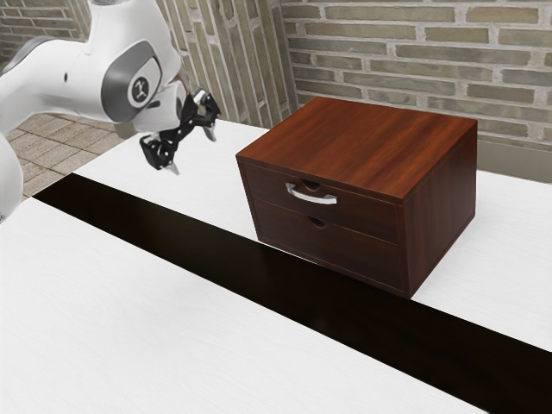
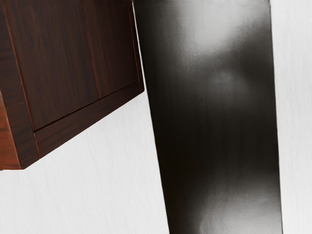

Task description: Pull the drawer handle with one arm to open the drawer

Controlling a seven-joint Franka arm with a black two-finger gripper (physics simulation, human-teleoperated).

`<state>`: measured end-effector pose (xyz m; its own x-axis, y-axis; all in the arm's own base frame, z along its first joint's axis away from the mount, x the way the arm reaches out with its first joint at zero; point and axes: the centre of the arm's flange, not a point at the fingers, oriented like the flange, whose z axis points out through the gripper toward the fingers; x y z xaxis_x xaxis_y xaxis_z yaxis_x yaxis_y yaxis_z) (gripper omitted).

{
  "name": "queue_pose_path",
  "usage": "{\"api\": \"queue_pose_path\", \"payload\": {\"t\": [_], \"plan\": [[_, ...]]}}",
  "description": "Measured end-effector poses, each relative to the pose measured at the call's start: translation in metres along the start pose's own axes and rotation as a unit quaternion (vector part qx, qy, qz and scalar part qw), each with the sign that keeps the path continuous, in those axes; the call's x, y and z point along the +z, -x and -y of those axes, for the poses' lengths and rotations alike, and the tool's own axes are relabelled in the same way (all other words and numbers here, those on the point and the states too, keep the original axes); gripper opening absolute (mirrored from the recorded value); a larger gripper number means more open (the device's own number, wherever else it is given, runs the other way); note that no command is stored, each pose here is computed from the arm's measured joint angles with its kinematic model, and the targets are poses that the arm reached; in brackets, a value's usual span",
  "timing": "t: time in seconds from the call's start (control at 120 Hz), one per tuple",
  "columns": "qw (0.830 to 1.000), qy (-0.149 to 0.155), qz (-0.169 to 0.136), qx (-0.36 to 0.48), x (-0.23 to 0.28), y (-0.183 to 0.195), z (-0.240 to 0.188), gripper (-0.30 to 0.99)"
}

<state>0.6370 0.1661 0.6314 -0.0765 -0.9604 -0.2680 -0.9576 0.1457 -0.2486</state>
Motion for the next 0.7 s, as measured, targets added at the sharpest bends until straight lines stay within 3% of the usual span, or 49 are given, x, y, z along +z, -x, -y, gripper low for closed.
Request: {"api": "queue_pose_path", "payload": {"t": [0.283,0.533,0.7], "plan": [[1.0,-0.01,-0.01,0.013,-0.006,-0.041,0.016,0.69],[1.0,-0.011,-0.017,0.011,-0.018,-0.053,0.014,0.69],[1.0,0.008,-0.022,0.011,-0.007,-0.06,0.013,0.69]]}}
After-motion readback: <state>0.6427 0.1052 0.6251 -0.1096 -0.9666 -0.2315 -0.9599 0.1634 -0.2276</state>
